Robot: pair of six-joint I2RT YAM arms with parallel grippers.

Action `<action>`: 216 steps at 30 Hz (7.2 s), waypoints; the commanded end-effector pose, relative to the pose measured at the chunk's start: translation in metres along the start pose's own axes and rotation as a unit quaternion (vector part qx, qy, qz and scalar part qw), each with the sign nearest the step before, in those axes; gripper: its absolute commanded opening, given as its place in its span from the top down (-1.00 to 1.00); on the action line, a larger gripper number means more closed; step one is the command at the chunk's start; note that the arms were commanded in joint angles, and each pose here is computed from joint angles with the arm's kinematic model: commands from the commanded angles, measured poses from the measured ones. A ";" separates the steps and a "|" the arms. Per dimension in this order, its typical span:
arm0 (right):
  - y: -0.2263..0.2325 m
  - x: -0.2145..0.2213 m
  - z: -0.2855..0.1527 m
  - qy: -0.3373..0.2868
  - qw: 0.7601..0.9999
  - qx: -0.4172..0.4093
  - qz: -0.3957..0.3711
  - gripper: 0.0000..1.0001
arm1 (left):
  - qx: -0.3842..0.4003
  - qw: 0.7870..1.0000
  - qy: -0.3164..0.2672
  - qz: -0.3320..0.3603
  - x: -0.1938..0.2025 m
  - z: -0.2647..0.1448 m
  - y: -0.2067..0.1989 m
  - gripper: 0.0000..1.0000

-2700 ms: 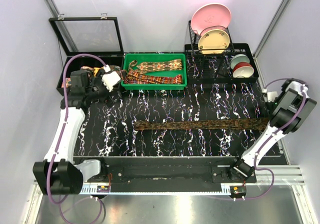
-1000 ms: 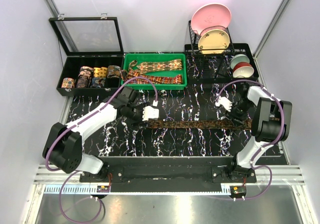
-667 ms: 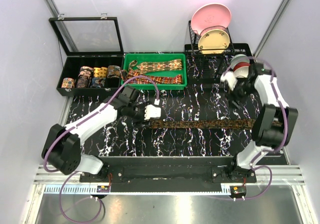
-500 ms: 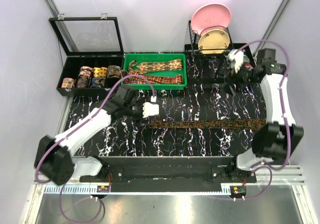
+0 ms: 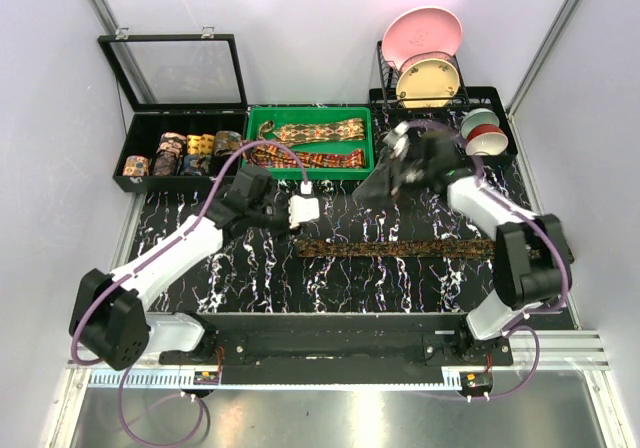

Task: Roll the ties
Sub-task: Roll the tie at the center of the board.

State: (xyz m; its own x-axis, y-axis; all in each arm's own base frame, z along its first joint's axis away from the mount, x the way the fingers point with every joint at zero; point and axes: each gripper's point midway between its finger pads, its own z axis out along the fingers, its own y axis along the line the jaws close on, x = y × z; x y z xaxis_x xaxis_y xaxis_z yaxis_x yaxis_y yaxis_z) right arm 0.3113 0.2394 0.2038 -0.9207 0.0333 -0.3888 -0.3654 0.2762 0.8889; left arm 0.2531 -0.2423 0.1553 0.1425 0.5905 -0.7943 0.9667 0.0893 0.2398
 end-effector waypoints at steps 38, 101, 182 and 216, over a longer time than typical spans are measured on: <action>-0.089 0.120 0.140 0.160 0.949 0.095 0.256 0.99 | 0.078 0.971 0.220 -0.052 0.108 0.073 -0.025 0.50; -0.121 0.129 0.140 0.159 0.950 0.199 0.181 1.00 | 0.062 0.979 0.195 -0.020 0.097 0.060 -0.012 -0.60; -0.146 0.126 0.130 0.169 0.935 0.263 0.165 0.91 | 0.096 0.986 0.127 -0.053 0.053 0.047 -0.009 0.38; -0.088 0.093 0.121 0.136 0.963 0.156 0.171 0.41 | 0.147 0.964 0.215 -0.059 0.091 0.084 -0.026 0.40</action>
State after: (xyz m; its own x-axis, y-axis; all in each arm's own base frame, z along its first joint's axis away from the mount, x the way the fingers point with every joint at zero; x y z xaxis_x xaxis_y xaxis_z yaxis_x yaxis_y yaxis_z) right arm 0.2733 0.3229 0.0468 -0.9971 -0.0543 0.0527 0.0068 0.6301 0.7765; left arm 0.2554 -0.2585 0.0298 -0.0293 0.8686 -0.4946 0.9975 -0.0060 -0.0697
